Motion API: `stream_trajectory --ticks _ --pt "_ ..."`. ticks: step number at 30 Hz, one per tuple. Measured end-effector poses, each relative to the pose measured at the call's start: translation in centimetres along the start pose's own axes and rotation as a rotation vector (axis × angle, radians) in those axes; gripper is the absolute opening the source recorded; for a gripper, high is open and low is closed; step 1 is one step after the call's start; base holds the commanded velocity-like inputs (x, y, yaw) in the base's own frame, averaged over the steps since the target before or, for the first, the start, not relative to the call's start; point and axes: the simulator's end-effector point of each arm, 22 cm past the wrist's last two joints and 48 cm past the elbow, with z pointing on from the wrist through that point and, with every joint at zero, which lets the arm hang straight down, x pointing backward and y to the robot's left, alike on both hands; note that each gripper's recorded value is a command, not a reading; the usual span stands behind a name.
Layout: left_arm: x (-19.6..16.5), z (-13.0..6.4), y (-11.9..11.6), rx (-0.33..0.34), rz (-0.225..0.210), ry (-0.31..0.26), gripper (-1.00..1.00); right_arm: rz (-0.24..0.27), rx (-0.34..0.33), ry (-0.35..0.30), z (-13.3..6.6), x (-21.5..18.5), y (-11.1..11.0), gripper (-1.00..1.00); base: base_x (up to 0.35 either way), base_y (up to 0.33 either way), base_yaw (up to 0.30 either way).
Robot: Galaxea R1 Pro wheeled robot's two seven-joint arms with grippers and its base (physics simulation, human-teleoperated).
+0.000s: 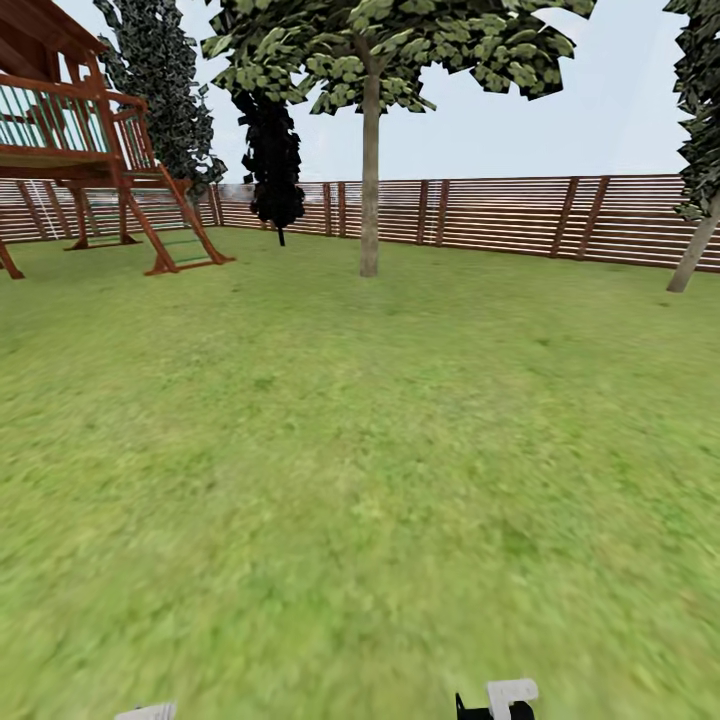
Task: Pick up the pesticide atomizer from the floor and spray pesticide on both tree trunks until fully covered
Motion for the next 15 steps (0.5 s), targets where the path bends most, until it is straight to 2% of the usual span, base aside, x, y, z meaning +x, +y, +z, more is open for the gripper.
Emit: stream_trajectory --ticks 15 --pt "-0.02 0.0 -0.01 0.0 -0.001 -0.001 -1.0 0.0 0.0 0.0 0.0 0.0 0.0 1.0 0.34 0.0 0.0"
